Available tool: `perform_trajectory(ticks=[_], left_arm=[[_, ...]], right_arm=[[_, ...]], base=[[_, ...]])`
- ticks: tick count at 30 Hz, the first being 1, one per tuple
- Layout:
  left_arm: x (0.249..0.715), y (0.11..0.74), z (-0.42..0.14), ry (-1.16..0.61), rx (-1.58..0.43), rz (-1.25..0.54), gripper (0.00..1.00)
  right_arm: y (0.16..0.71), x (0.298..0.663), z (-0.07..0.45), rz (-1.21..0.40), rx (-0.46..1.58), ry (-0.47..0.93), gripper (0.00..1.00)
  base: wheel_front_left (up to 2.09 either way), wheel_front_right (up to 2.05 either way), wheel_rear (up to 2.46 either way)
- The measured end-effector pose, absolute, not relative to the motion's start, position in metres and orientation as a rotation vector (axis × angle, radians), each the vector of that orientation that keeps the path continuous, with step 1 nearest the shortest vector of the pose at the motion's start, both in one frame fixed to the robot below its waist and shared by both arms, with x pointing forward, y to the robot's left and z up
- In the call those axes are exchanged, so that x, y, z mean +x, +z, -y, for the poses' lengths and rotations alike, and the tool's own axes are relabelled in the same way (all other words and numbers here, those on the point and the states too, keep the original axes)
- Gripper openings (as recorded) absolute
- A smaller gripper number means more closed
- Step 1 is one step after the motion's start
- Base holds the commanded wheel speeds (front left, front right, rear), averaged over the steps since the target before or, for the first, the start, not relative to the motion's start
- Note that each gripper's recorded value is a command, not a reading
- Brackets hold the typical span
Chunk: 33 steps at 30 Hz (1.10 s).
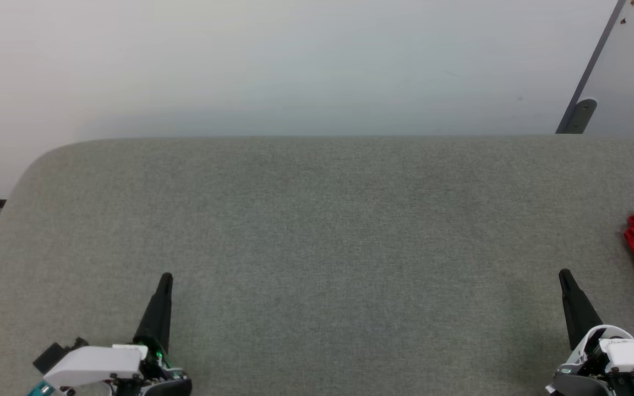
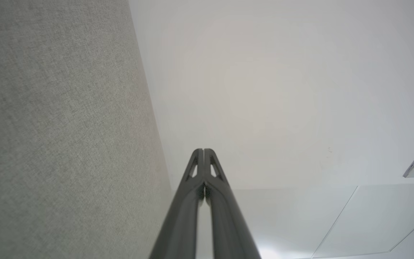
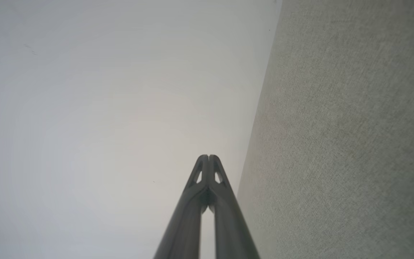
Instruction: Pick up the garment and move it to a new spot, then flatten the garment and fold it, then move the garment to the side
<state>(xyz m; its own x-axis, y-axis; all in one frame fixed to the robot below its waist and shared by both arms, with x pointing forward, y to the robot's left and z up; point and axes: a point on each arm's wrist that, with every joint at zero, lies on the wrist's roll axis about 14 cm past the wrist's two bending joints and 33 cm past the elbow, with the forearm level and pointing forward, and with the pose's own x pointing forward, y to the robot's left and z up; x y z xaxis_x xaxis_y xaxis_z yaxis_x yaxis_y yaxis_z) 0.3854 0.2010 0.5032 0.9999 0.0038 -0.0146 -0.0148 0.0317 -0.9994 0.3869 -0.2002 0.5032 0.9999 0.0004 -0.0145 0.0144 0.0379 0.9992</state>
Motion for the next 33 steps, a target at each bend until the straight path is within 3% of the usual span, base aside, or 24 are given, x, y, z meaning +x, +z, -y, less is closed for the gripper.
perform_trajectory(ticks=[33], left_arm=[[0.3878, 0.5046, -0.2002, 0.008, -1.576, -0.006, 0.00]], right_arm=[[0.5060, 0.3887, 0.2002, -0.004, 1.571, -0.003, 0.00]], base=[[0.00, 0.00, 0.00]])
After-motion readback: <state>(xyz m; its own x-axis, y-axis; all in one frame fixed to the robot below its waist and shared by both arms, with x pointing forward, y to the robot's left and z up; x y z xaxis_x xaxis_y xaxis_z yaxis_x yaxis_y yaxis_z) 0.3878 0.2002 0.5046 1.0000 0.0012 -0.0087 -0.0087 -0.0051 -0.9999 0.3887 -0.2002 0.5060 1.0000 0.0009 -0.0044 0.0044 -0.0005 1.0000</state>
